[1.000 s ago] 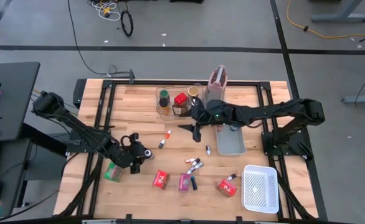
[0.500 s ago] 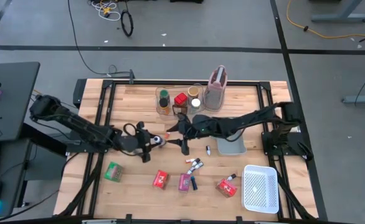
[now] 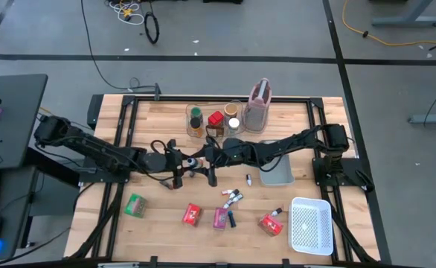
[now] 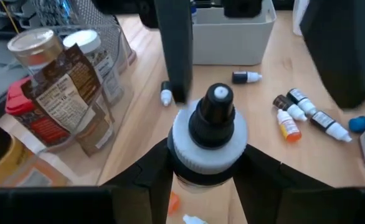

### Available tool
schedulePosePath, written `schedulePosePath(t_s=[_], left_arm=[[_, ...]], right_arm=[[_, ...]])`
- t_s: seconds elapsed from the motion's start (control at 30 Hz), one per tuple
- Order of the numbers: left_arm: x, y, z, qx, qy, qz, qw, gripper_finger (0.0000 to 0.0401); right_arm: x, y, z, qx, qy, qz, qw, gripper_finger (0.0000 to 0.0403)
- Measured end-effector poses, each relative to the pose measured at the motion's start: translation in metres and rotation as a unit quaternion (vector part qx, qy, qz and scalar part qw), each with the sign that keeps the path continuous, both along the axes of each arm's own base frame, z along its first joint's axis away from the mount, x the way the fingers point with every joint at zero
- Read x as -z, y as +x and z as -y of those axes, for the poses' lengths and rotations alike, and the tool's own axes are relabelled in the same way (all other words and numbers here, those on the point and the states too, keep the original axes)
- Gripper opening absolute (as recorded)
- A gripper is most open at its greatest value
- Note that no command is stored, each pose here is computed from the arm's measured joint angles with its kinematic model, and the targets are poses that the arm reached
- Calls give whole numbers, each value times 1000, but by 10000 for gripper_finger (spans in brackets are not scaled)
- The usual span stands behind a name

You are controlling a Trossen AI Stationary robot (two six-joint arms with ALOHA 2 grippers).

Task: Pick & Place Kitchen Items
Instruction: Put the large black food coloring bottle into the gray bin

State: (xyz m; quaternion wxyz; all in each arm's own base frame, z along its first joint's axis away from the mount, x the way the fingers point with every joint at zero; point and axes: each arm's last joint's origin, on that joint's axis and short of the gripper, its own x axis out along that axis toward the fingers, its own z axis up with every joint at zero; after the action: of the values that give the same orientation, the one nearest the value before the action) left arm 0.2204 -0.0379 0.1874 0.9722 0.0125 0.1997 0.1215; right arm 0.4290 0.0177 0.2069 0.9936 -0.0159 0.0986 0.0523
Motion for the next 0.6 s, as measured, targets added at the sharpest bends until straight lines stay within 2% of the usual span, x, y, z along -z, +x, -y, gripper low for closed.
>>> schedulePosePath(t_s=[0.33,0.6], left_arm=[[-6,2,1,6,14,26,1000,151],[-9,3,1,14,25,39,999,150]], right_arm=[[3,0,3,15,-11,-19,1000,236],[1,0,5,17,-32,-7,999,231]])
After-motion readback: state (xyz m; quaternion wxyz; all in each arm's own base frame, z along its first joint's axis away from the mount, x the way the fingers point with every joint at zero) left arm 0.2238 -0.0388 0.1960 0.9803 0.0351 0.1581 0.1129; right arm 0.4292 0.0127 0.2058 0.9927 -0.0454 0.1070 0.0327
